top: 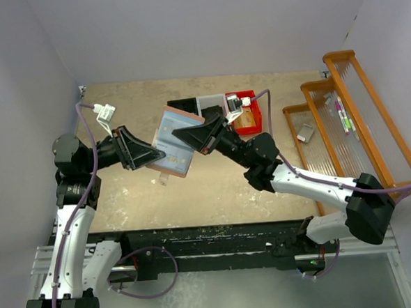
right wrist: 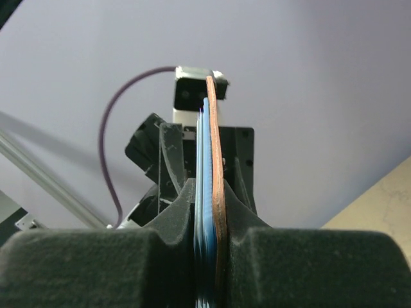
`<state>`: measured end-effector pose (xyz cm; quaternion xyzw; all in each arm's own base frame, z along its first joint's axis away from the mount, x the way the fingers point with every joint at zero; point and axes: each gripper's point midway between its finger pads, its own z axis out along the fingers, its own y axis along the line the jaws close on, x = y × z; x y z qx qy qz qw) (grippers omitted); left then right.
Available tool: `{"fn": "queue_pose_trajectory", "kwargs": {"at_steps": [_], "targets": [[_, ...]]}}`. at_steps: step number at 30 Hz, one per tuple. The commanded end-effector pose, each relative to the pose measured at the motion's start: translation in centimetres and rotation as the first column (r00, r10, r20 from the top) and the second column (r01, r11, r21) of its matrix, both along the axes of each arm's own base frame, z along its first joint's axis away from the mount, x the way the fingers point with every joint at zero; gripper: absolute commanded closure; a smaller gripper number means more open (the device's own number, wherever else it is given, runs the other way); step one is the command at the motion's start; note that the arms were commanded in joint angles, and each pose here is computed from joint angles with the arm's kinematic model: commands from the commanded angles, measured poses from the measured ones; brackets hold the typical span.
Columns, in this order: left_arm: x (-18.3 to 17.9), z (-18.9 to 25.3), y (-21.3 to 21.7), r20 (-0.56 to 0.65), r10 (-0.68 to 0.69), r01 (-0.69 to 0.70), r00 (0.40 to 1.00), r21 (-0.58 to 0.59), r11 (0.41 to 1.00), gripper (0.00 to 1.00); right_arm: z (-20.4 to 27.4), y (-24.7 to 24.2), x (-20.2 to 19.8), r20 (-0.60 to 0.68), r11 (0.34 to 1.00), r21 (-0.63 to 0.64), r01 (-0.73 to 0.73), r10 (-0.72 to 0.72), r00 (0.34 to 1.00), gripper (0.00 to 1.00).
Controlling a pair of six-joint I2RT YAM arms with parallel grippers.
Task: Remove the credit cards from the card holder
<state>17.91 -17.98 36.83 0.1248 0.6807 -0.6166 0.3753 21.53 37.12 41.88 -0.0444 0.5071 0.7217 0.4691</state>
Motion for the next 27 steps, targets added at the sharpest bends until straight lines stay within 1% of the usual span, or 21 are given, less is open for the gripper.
{"fn": "queue_pose_trajectory", "kwargs": {"at_steps": [1,4,6,7,8,9,10,11,13,14,15,16,17,18,20,23,27], "targets": [[-0.3,1.3,0.0,0.058,0.005,-0.004,0.998,-0.013,1.000,0.53,3.7,-0.5,-0.9,0.078,0.991,0.137,0.016,-0.027,0.997,1.00],[-0.2,0.9,0.1,0.054,0.006,-0.006,0.999,0.001,1.000,0.78,3.5,-0.4,-0.9,0.086,0.991,0.129,0.025,-0.037,0.996,1.00],[-0.2,0.6,0.1,0.061,0.003,-0.004,0.998,0.016,1.000,0.91,3.2,-0.5,-0.8,0.082,0.993,0.113,0.044,-0.053,0.995,1.00],[-0.3,0.5,0.1,0.071,0.001,-0.003,0.997,0.031,1.000,0.95,2.7,-0.1,-1.0,0.084,0.997,0.074,0.027,-0.033,0.996,0.98],[-0.3,0.5,0.2,0.083,-0.002,-0.002,0.997,0.049,0.999,0.99,2.5,0.0,-1.1,0.089,0.999,0.042,0.006,-0.010,0.996,0.91],[-0.4,0.4,0.2,0.102,-0.006,-0.001,0.995,0.072,0.997,1.00,2.0,0.1,-1.0,0.094,1.000,-0.015,-0.015,0.016,0.995,0.82],[-0.4,0.6,0.3,0.127,-0.010,-0.002,0.992,0.096,0.995,1.00,1.9,-0.1,-0.5,0.116,0.998,-0.064,-0.025,0.033,0.993,0.68],[-0.5,0.6,0.4,0.155,-0.012,-0.007,0.988,0.124,0.992,1.00,1.1,-0.1,-0.5,0.131,0.989,-0.131,-0.067,0.084,0.988,0.59],[-0.4,0.1,0.6,0.189,-0.019,-0.016,0.982,0.179,0.984,1.00,0.8,-0.2,-0.9,0.176,0.956,-0.247,-0.157,0.204,0.963,0.43],[-0.4,-0.1,0.7,0.201,-0.032,-0.010,0.979,0.203,0.979,1.00,-0.1,0.0,-1.4,0.201,0.924,-0.322,-0.208,0.282,0.938,0.38],[-0.5,-0.7,0.8,0.182,-0.040,-0.003,0.982,0.226,0.974,1.00,-0.8,0.2,-1.9,0.207,0.885,-0.390,-0.254,0.353,0.912,0.36],[-0.3,-1.1,0.9,0.186,-0.049,0.001,0.981,0.250,0.968,1.00,-2.3,0.6,-2.3,0.165,0.830,-0.469,-0.303,0.419,0.893,0.35],[-0.2,-1.6,1.1,0.196,-0.062,0.006,0.979,0.275,0.961,1.00,-3.2,0.7,-2.5,0.136,0.787,-0.520,-0.332,0.460,0.878,0.33],[0.0,-2.0,1.1,0.180,-0.070,0.015,0.981,0.290,0.957,1.00,-3.7,0.8,-2.4,0.126,0.759,-0.555,-0.341,0.481,0.868,0.33],[0.1,-2.8,1.3,0.153,-0.084,0.032,0.985,0.316,0.948,1.00,-4.2,1.0,-2.2,0.123,0.735,-0.585,-0.343,0.499,0.858,0.33],[-0.3,-2.8,1.2,0.144,-0.111,0.060,0.983,0.316,0.947,1.00,-4.4,1.2,-2.2,0.133,0.714,-0.606,-0.350,0.525,0.841,0.32],[-0.3,-2.4,1.4,0.172,-0.108,0.044,0.979,0.339,0.940,1.00,-4.9,1.4,-1.8,0.141,0.689,-0.644,-0.334,0.535,0.833,0.30]]}}
